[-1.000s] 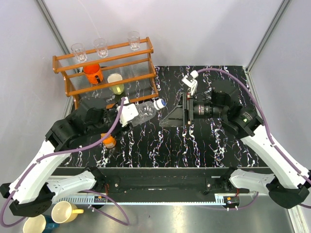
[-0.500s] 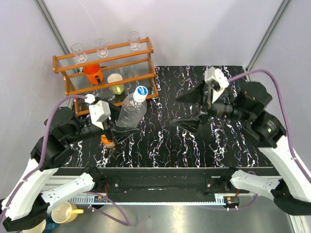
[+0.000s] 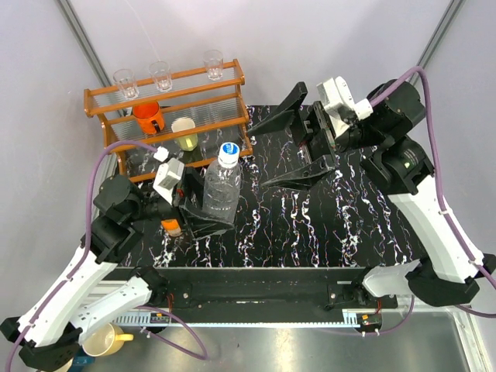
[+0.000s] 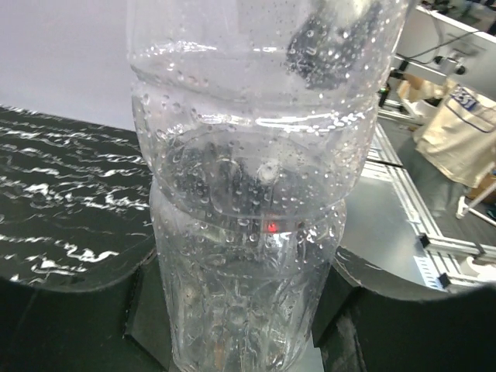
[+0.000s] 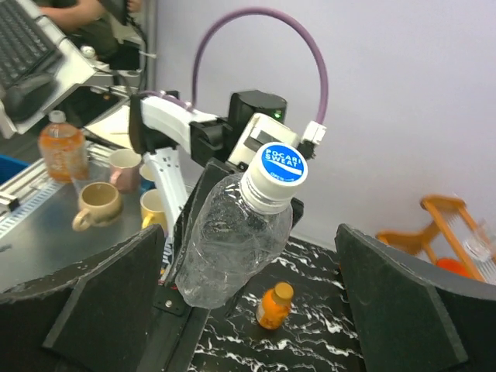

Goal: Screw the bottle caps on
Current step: Screw the bottle cap onto the plastic bottle.

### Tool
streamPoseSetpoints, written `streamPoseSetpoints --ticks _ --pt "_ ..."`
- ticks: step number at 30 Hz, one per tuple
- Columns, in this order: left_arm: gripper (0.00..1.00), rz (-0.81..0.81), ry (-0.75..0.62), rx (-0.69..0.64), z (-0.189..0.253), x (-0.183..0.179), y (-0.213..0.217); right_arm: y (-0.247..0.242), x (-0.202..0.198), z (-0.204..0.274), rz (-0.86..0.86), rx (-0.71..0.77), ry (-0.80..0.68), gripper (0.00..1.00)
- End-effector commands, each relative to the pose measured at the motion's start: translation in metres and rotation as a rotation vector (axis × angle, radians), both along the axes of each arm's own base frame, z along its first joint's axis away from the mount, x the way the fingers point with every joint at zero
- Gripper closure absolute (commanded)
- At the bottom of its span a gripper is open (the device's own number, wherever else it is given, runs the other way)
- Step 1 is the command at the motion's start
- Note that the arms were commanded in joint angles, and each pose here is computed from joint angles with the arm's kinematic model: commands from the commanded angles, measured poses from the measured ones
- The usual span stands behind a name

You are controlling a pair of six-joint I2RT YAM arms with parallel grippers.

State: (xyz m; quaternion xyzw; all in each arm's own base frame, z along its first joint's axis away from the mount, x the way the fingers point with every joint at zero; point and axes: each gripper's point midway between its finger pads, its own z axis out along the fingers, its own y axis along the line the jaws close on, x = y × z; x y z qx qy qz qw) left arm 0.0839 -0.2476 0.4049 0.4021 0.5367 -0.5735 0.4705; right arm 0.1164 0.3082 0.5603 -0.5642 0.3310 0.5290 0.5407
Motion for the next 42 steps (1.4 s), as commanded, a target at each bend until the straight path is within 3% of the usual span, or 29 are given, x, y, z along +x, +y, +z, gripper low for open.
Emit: streamPoseSetpoints --ticks 1,11,28,32,39,42 --pt "1.0 -0.162 -0.075 -0.105 0.026 -0.033 0.006 -0.004 -0.023 0.009 0.183 0.011 -0.047 0.0" --pt "1.0 -0.222 -0.102 -0.109 0.017 -0.032 0.0 0.011 -0.023 0.019 0.382 0.062 0.052 0.03" --pt "1.0 -0.172 -0.119 -0.114 0.001 -0.012 -0.009 0.023 -0.046 0.014 0.487 0.024 0.103 0.1" --pt "1.0 -0.167 -0.12 -0.113 0.001 -0.012 -0.009 0.025 -0.044 0.01 0.485 0.008 0.128 0.14" --pt "1.0 -0.151 -0.125 -0.115 0.001 -0.01 -0.007 0.026 -0.044 0.01 0.496 -0.012 0.146 0.33" --pt "1.0 -0.142 -0.126 -0.116 0.001 -0.008 -0.007 0.026 -0.044 0.01 0.5 -0.008 0.149 0.35"
